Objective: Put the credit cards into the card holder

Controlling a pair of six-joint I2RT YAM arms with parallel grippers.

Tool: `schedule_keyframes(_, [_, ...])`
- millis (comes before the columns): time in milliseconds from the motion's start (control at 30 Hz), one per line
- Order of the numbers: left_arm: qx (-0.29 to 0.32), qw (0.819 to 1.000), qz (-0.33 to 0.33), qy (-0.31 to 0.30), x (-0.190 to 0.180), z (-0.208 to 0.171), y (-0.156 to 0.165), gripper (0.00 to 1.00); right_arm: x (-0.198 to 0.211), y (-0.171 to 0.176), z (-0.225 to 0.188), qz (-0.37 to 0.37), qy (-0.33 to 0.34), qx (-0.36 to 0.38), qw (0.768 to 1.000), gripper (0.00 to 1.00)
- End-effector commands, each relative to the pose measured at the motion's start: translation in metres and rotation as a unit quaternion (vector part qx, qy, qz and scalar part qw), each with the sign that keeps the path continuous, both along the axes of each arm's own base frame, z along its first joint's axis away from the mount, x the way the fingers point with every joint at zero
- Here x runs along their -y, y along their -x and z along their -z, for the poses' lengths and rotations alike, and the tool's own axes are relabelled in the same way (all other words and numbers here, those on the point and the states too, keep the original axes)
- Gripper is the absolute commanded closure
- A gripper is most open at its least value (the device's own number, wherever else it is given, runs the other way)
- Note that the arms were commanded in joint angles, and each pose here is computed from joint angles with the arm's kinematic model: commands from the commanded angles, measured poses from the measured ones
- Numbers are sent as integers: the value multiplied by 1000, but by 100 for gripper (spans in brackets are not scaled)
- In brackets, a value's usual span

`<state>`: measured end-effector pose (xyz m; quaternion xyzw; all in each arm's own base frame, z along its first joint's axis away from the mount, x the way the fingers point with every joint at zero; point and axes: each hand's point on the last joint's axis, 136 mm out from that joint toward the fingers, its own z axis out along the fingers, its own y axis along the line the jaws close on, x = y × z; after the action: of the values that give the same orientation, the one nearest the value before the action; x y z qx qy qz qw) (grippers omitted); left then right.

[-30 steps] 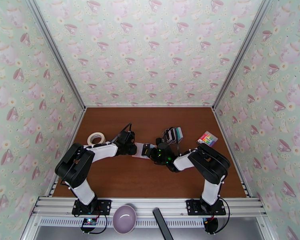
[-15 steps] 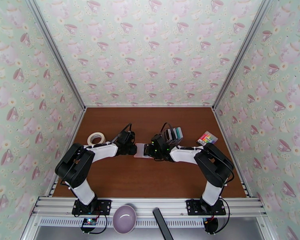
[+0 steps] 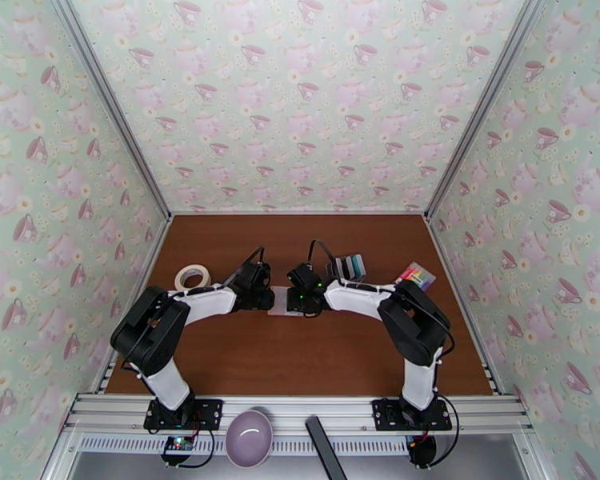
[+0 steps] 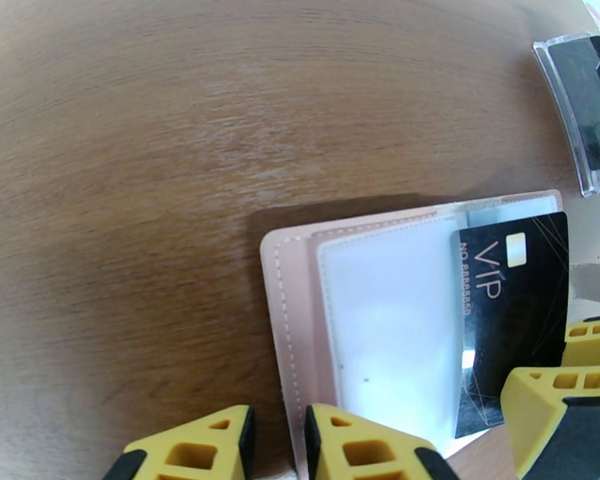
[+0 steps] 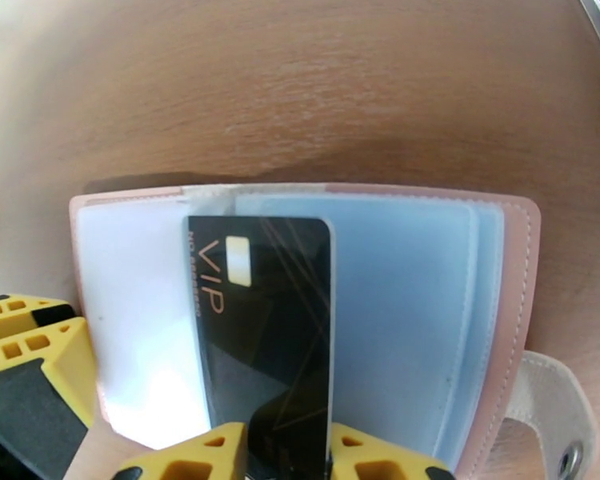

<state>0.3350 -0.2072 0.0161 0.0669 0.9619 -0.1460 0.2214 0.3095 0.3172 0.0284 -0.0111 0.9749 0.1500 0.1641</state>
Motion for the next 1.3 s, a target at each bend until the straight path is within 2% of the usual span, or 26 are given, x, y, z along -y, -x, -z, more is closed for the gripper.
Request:
schedule_keyframes(0, [-79, 996, 29, -7, 8, 39, 38, 75, 13, 12, 18, -30, 72, -25, 997, 70])
schedule_keyframes(333, [-82, 996, 32, -7, 11, 41, 38, 75, -2, 15, 14, -66, 67, -44, 995, 68])
schedule_keyframes(500, [-83, 996, 30, -10, 9, 42, 39, 75, 5, 10, 2, -62, 84, -27, 994, 56])
schedule_keyframes(600, [-83, 996, 30, -10, 9, 42, 39, 75, 2, 8, -3, -67, 82, -23, 994, 54])
schedule_keyframes(833, [-84, 996, 30, -10, 9, 43, 39, 76, 9, -2, -16, -64, 113, -1, 991, 53])
schedule_keyframes(1267, [-86, 996, 31, -5, 11, 44, 39, 76, 8, -8, -8, -71, 130, -4, 989, 52])
